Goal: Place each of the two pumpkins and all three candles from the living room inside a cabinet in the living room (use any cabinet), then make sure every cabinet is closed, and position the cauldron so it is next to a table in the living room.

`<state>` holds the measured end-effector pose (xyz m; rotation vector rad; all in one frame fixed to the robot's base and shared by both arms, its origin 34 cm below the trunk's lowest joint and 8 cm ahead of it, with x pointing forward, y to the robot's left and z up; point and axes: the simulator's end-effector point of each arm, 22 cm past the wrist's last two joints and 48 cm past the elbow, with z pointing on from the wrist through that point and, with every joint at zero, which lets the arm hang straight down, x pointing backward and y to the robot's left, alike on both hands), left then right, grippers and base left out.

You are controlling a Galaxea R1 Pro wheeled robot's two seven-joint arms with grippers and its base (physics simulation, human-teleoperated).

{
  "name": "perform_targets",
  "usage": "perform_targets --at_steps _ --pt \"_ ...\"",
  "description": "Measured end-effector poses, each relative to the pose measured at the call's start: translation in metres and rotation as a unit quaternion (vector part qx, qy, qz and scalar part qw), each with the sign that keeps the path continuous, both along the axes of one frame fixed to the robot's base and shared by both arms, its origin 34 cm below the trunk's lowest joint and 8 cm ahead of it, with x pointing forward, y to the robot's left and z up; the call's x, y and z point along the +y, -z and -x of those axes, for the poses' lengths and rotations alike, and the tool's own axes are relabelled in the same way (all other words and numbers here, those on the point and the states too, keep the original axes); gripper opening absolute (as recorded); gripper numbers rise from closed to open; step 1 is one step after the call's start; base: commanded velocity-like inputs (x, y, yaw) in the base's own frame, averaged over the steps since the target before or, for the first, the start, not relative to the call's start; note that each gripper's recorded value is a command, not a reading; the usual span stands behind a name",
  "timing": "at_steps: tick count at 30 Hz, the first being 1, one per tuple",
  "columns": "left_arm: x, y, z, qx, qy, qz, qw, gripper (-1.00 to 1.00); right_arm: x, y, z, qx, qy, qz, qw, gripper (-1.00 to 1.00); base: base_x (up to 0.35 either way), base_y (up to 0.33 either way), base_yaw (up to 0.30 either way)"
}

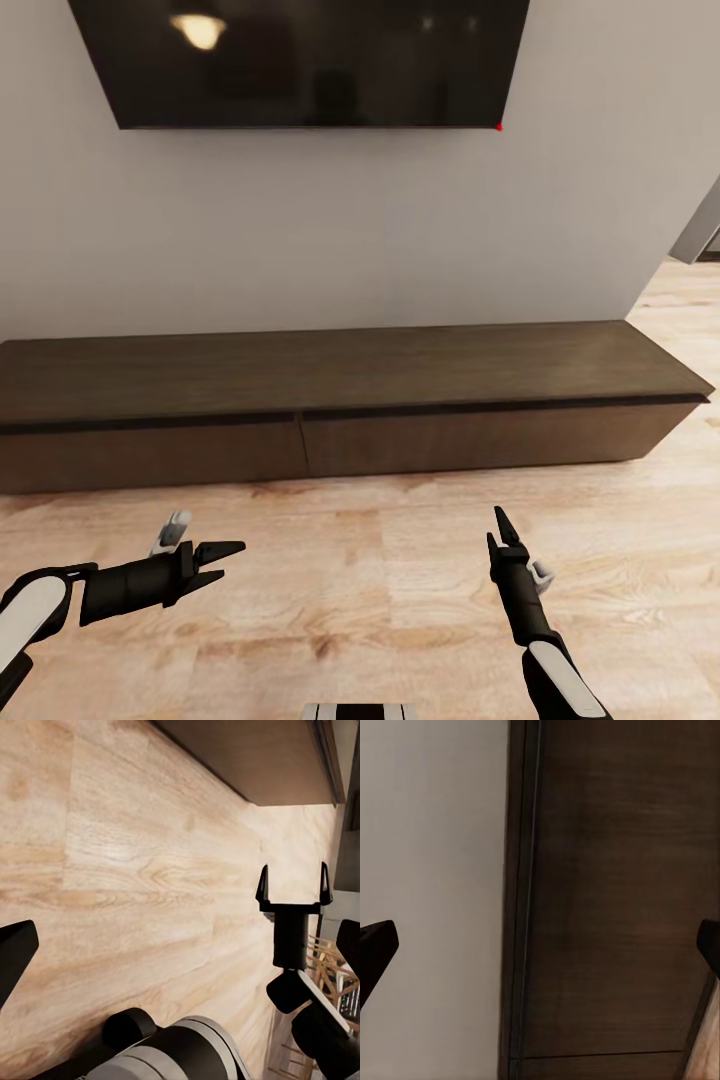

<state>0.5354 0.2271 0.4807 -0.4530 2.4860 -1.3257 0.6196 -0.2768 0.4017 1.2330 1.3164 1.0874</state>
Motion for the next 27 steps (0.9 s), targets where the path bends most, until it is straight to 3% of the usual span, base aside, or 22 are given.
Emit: perform_targets --at_steps 9,16,27 --pt "-0.011 0.004 0.008 0.008 0.013 0.005 0.9999 1.00 0.000 0.000 0.000 -0.001 0.000 0.000 1.0000 1.00 0.158 0.000 0.000" --pt "-0.028 0.002 0.019 0.023 0.023 0.036 0.9988 1.00 -0.001 0.000 0.000 -0.001 0.001 0.000 1.0000 1.00 0.158 0.000 0.000" --pt "-0.030 0.000 0.020 0.026 0.022 0.044 0.9985 1.00 -0.001 -0.001 0.000 -0.002 0.002 0.000 1.0000 1.00 0.193 0.000 0.000"
